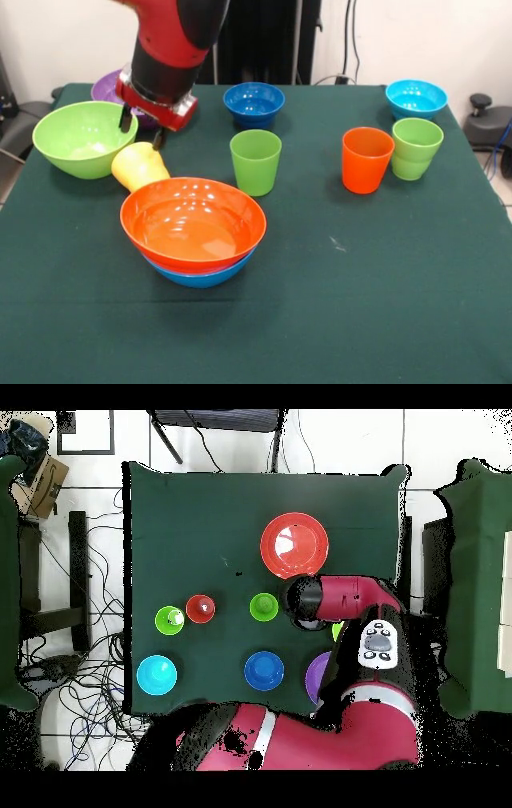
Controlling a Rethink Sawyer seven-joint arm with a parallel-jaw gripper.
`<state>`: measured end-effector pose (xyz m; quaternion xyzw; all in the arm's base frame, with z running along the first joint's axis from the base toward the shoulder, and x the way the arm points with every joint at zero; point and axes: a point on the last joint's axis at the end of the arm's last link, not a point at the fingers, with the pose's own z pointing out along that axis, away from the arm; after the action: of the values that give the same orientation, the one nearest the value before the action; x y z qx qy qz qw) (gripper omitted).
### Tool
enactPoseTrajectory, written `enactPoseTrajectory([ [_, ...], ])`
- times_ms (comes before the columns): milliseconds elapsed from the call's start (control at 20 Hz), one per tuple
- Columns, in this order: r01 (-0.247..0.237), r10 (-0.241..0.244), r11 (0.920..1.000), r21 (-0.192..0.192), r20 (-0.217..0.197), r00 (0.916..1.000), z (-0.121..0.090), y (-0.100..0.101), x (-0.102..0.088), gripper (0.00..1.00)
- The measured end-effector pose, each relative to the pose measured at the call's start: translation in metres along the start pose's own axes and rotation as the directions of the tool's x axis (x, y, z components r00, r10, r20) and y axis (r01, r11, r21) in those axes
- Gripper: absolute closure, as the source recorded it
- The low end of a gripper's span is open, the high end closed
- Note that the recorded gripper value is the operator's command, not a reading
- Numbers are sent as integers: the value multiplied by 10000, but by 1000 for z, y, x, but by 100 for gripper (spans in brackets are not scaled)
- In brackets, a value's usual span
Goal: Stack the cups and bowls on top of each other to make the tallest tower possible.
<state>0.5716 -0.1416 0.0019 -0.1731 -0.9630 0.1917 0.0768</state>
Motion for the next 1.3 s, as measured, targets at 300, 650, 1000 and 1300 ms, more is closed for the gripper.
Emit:
enactPoseTrajectory([
  [300,580,-578,9983,93,-232,9981,40,4,17,100],
  [650,822,-816,9965,140,-365,9960,46,7,27,100],
  [1000,752,-750,9971,112,-209,9970,21,1,33,0],
  [1300,630,-631,9980,99,115,9979,-1,-6,27,0],
])
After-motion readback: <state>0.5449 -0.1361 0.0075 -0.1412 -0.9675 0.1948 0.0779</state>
